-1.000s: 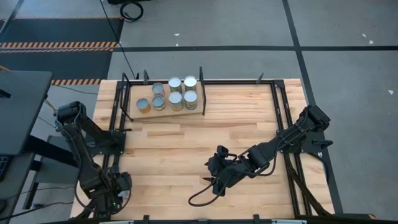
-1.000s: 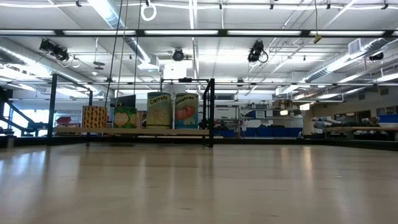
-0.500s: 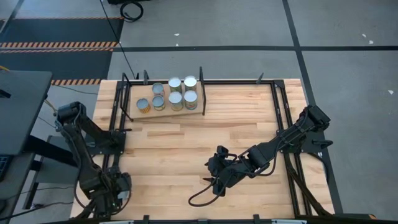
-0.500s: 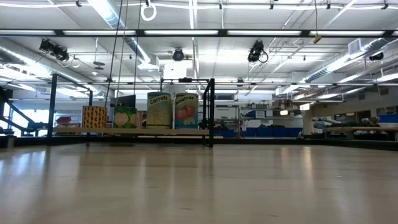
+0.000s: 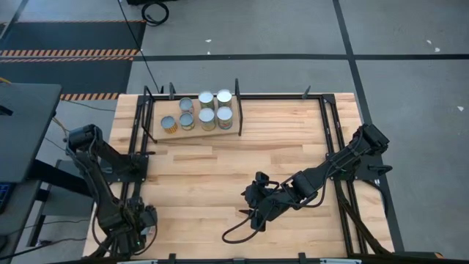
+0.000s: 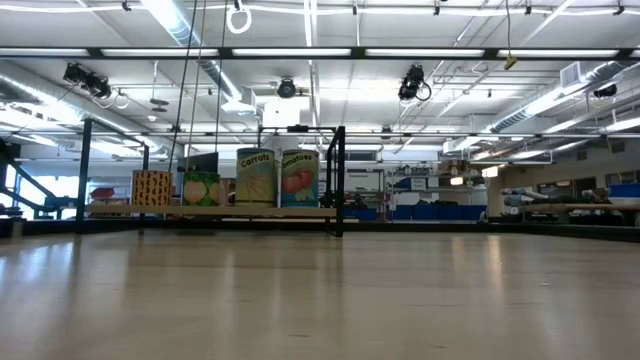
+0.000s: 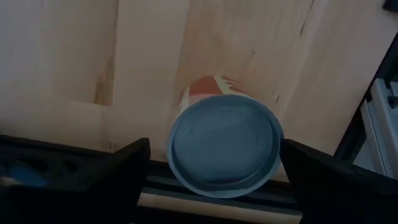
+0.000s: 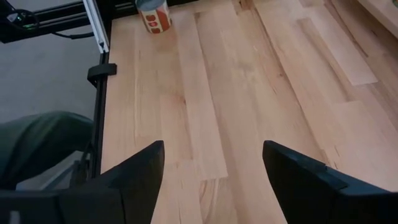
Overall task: Pick and place cans onto a shelf
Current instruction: Put the canned diced tomatoes on the shelf
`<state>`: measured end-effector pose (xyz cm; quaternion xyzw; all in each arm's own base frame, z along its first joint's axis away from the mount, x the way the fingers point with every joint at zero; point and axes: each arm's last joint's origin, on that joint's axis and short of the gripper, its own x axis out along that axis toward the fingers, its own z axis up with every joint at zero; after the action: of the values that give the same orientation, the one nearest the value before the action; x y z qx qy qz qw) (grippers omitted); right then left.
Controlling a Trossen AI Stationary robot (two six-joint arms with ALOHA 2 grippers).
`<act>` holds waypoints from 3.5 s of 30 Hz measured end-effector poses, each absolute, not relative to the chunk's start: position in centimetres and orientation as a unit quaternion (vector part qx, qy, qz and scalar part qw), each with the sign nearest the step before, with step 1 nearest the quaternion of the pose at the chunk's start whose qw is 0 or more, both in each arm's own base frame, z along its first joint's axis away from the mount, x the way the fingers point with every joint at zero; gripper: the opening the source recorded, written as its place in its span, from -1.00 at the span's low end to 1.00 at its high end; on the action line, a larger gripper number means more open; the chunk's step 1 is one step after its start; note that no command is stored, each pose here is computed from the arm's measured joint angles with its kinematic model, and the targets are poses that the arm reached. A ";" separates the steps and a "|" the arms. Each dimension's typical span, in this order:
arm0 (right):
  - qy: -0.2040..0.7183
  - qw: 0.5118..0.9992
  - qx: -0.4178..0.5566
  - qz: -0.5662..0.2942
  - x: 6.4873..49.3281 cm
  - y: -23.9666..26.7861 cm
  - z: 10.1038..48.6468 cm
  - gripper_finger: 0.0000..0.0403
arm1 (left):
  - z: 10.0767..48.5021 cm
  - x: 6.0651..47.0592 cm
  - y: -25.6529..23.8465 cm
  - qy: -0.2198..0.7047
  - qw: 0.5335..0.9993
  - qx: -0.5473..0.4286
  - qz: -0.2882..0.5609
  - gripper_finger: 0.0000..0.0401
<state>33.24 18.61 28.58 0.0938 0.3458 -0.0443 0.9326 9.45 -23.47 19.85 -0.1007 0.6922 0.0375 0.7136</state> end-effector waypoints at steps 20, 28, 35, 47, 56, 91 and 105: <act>0.351 0.929 0.108 -0.042 33.2 18.7 28.5 0.39 | 20.4 9.2 -23.4 0.687 0.719 -0.102 0.018 0.83; 0.352 0.929 0.110 -0.039 33.2 18.7 28.5 0.39 | 19.5 9.5 -24.1 0.691 0.716 -0.099 0.012 0.83; 0.352 0.928 0.113 -0.040 33.2 18.7 28.5 0.39 | 18.4 9.7 -24.2 0.700 0.709 -0.075 0.036 0.83; 0.359 0.928 0.102 -0.023 33.1 18.8 28.5 0.39 | 17.9 10.1 -24.1 0.700 0.713 -0.036 0.024 0.42; 0.337 0.937 0.097 -0.002 31.4 17.2 31.9 0.27 | 21.3 14.2 -18.6 0.674 0.739 0.007 0.007 0.41; 0.521 0.846 -0.001 -0.112 26.9 4.0 28.2 0.22 | 36.3 16.6 19.3 0.665 0.712 -0.040 0.223 0.40; 0.504 0.860 -0.039 -0.072 27.5 3.2 25.9 0.22 | 29.5 15.2 28.4 0.697 0.656 -0.145 0.250 0.40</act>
<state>27.50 3.23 25.88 -0.0390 0.5041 -0.0722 0.8597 15.18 28.42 29.46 -0.1447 0.6970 0.2501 0.6563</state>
